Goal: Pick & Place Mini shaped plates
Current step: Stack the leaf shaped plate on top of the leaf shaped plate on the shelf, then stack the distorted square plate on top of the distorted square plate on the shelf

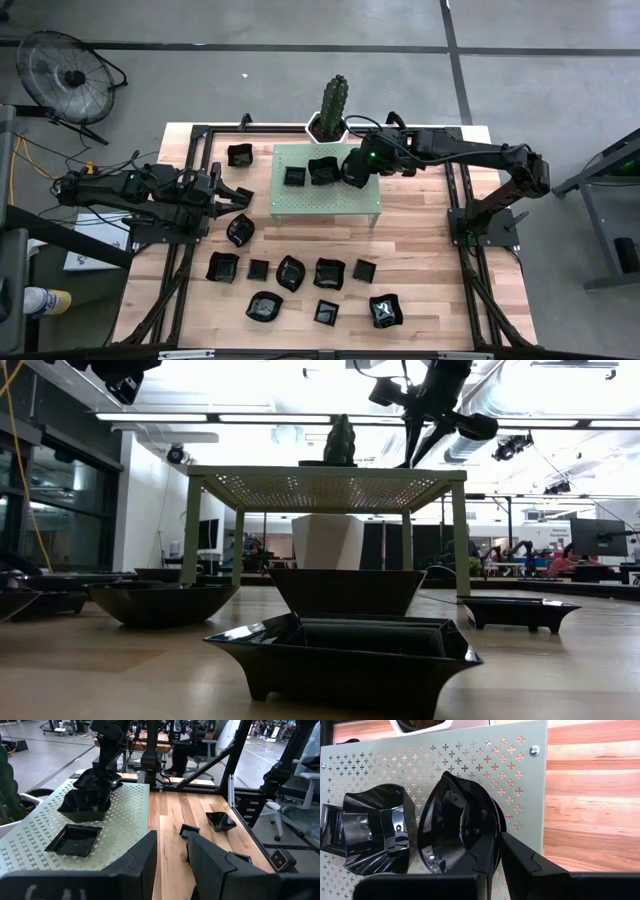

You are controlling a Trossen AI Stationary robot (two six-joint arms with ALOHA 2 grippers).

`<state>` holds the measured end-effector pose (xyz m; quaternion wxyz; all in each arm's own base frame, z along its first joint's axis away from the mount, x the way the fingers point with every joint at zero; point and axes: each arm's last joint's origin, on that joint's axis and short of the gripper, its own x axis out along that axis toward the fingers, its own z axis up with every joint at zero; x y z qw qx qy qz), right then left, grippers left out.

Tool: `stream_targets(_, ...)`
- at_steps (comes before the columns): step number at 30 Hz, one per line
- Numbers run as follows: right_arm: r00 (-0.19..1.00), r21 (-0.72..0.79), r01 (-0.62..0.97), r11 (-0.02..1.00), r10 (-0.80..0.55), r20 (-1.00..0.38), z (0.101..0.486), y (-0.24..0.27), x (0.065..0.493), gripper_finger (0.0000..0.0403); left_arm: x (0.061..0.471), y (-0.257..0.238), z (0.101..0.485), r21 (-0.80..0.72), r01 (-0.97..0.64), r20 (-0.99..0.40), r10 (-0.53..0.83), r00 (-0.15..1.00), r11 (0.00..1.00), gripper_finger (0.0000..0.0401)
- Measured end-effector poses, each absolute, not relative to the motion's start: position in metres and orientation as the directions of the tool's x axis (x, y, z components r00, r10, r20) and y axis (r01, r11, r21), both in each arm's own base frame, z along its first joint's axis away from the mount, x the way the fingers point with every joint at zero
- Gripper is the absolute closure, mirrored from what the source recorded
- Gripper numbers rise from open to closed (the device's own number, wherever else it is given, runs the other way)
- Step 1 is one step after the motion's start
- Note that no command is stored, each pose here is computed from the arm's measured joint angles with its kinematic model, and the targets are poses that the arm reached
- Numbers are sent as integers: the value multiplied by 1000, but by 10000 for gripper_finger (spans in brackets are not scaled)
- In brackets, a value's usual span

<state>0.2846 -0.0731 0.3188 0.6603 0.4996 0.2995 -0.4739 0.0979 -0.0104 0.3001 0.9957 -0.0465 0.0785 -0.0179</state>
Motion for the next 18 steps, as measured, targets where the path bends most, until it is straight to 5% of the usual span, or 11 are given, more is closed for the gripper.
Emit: stream_targets(18,404,394,914,102,-331,-853,334,-70,269,245,98,-11,300,-101,45,-154,-60,986,994,293)
